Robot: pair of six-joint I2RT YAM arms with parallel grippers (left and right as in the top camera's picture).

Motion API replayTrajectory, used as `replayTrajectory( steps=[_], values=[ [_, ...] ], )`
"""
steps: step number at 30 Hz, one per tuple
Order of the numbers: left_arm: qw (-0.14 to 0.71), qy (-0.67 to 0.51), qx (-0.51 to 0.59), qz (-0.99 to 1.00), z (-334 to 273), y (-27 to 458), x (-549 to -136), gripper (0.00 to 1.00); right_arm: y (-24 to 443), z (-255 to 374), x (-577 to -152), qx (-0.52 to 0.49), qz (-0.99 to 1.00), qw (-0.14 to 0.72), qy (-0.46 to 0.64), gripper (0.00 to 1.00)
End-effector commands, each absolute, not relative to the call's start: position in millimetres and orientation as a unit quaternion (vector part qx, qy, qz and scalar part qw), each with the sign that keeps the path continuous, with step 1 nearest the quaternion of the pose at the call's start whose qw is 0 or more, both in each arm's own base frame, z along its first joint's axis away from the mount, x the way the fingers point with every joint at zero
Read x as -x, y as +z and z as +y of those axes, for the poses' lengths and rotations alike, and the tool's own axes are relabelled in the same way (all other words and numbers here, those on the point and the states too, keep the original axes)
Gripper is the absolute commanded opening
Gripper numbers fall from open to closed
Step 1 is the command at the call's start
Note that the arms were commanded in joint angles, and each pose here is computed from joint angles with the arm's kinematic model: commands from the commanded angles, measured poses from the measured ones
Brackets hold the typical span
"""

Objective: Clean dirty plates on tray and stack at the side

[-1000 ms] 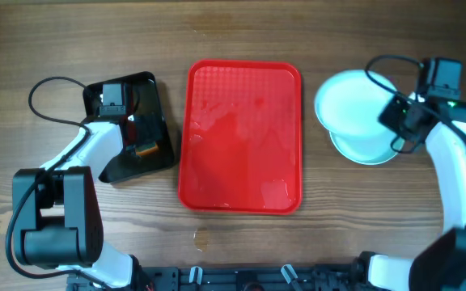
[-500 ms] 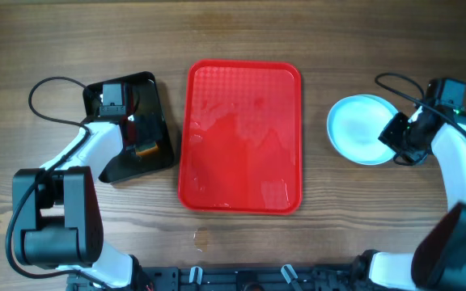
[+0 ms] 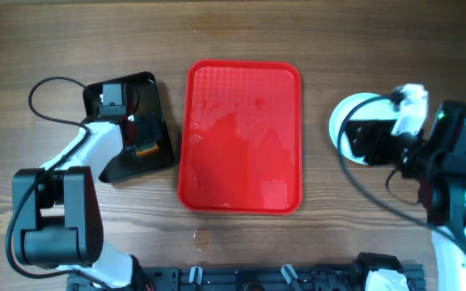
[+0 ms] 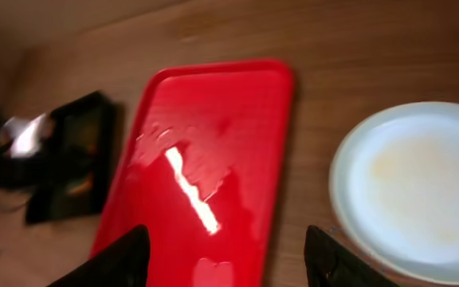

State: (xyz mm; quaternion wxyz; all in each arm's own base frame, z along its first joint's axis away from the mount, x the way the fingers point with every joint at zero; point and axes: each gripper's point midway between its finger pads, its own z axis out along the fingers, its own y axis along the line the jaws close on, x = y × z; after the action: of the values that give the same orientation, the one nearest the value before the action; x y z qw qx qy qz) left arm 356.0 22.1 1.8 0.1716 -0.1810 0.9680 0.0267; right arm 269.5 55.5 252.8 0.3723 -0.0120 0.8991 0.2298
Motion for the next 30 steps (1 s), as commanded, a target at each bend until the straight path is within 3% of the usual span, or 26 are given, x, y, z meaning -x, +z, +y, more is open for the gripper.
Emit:
replayTrajectory(
  steps=[1,2,3,4,6,10,15,23,30],
  values=[
    [0.165,0.035,0.18,0.969,25.2,-2.6,-351.1,1.0,271.9,108.6,-242.8,0.107,0.87,0.357,0.323,0.68],
    [0.165,0.035,0.18,0.969,25.2,-2.6,-351.1,1.0,276.5,117.6,-236.5,0.124,0.863,0.357,0.335,0.76],
    [0.165,0.035,0.18,0.969,25.2,-2.6,-351.1,1.0,280.4,123.4,-231.7,0.137,0.857,0.36,0.341,0.91],
    [0.165,0.035,0.18,0.969,25.2,-2.6,-351.1,1.0,286.3,130.4,-224.9,0.155,0.85,0.366,0.346,1.0],
    [0.165,0.035,0.18,0.969,25.2,-2.6,-351.1,1.0,296.2,137.1,-215.7,0.161,0.84,0.376,0.357,1.0],
    [0.165,0.035,0.18,0.969,25.2,-2.6,-351.1,1.0,303.5,136.1,-207.8,0.064,0.848,0.348,0.395,1.0],
    [0.165,0.035,0.18,0.969,25.2,-2.6,-351.1,1.0,290.9,113.7,-215.3,0.056,0.868,0.375,0.321,1.0],
    [0.165,0.035,0.18,0.969,25.2,-2.6,-351.1,1.0,300.6,50.4,-225.1,0.001,0.866,0.48,0.143,1.0],
    [0.165,0.035,0.18,0.969,25.2,-2.6,-351.1,1.0,326.7,33.8,-226.9,0.065,0.772,0.629,0.058,1.0]
  ],
)
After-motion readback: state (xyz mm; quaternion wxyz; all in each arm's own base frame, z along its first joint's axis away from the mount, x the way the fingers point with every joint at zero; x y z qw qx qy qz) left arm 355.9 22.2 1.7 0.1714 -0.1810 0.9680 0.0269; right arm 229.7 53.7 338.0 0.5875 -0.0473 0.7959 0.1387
